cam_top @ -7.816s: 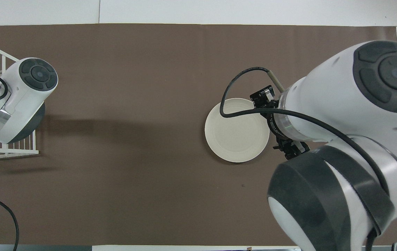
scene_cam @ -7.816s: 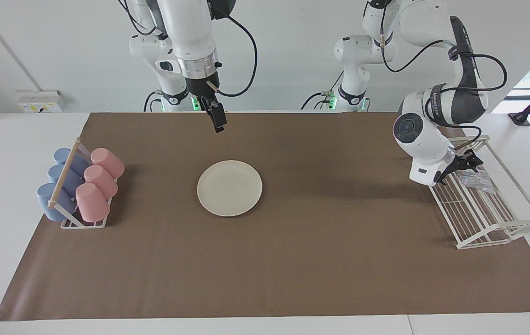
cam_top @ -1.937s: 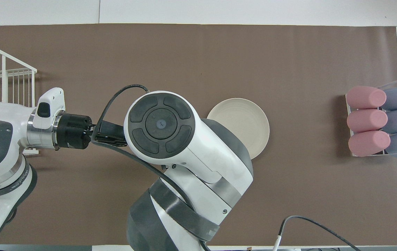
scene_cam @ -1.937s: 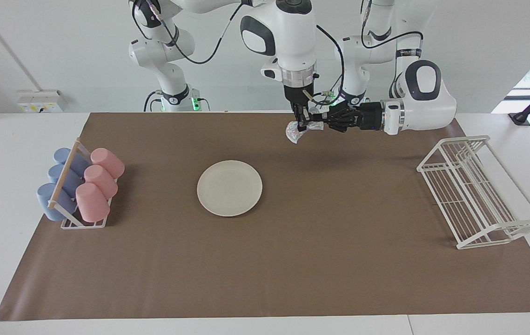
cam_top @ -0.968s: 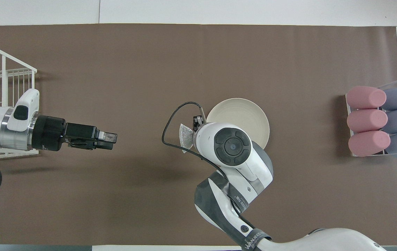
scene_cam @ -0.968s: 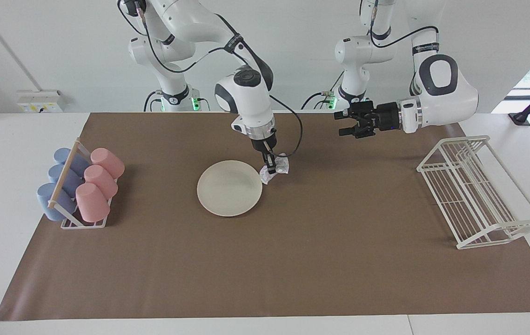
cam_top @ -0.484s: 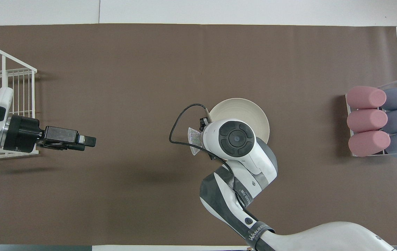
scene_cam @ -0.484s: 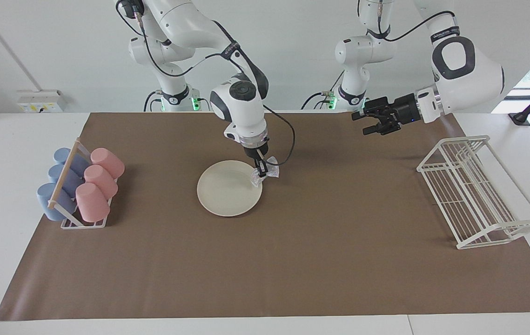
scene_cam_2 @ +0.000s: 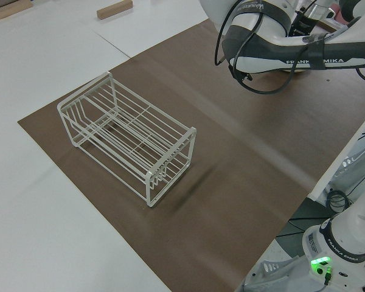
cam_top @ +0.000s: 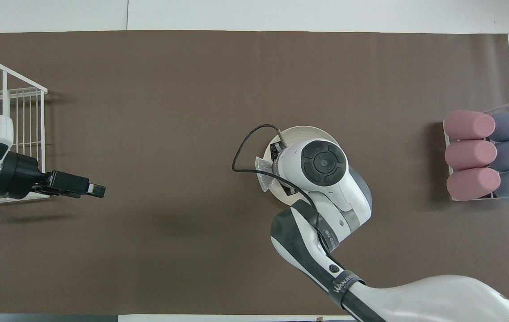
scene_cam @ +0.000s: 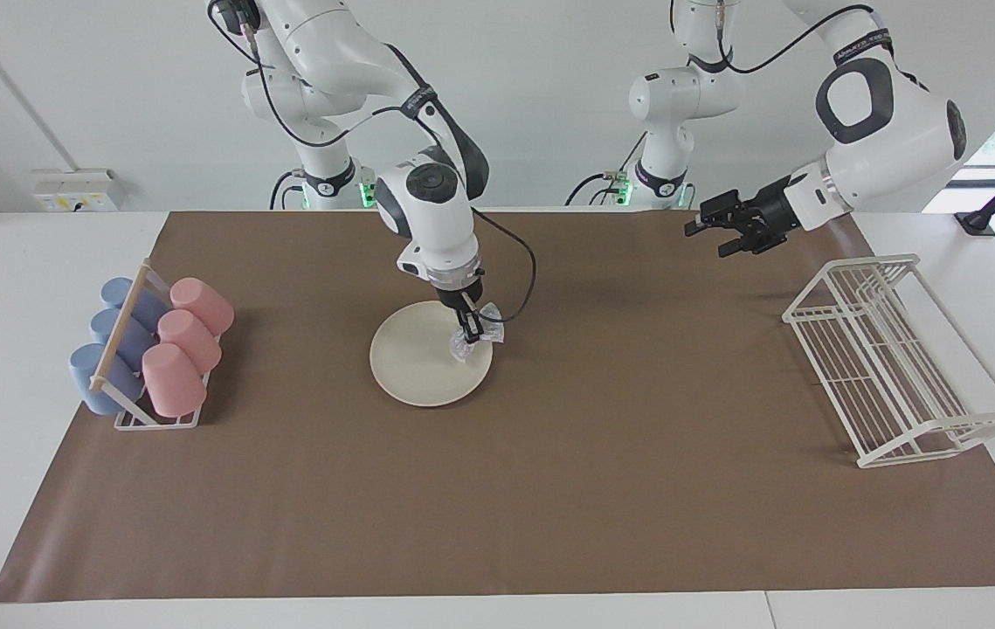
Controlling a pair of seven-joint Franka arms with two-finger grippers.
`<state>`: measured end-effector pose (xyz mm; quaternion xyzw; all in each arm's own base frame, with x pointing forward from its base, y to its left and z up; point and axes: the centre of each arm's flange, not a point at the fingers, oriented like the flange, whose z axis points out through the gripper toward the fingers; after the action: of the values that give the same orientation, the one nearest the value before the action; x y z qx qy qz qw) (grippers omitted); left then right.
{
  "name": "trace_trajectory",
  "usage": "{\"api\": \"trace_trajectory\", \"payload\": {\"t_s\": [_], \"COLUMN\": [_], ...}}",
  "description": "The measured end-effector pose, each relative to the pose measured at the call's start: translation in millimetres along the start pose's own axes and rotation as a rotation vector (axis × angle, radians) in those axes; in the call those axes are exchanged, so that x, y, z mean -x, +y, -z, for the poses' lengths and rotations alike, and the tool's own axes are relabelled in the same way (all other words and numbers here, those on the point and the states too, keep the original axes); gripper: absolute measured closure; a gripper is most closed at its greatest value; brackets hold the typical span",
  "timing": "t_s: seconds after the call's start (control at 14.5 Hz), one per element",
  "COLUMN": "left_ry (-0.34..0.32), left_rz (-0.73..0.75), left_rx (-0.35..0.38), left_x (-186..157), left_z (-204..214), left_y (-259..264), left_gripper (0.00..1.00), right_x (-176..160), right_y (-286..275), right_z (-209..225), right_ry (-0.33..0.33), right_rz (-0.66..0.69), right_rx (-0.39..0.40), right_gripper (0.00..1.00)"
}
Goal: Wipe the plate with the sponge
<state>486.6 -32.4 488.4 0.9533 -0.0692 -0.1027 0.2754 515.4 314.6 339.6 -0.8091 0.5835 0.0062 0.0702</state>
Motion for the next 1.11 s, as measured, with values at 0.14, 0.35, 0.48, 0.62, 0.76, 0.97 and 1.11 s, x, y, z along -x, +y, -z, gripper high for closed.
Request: {"api": "trace_trajectory", "payload": {"t_s": [0.14,0.35,0.48,0.62,0.76,0.97,1.11], "left_ry": [0.006,0.012,0.01,0.012,0.02,0.029,0.032], "left_rz": [-0.004,-0.003,0.028,0.065,0.082,0.086,0.086], "left_rx": [-0.065,-0.128,-0.15,-0.156,-0.159,-0.162,-0.163], "left_x": [-1,-1,-1,-1,-1,-2,-3], "left_z": [4,7,8,8,9,10,10], "left_y": [-6,-12,-14,-15,-15,-15,-15], "left_gripper": [0.0,0.0,0.0,0.0,0.0,0.0,0.0], "right_x": [-11,-40,-51,-55,-70,-113,-125], "right_y": [4,17,21,25,28,28,28], "right_z": [-7,-24,-26,-25,-25,-23,-22], "right_ry": [0.006,0.019,0.023,0.028,0.031,0.034,0.034], "right_rz": [0.004,0.01,0.029,0.065,0.12,0.19,0.203], "right_rx": [0.018,0.061,0.069,0.071,0.077,0.08,0.081], "right_gripper": [0.9,0.9,0.9,0.9,0.9,0.9,0.9]}}
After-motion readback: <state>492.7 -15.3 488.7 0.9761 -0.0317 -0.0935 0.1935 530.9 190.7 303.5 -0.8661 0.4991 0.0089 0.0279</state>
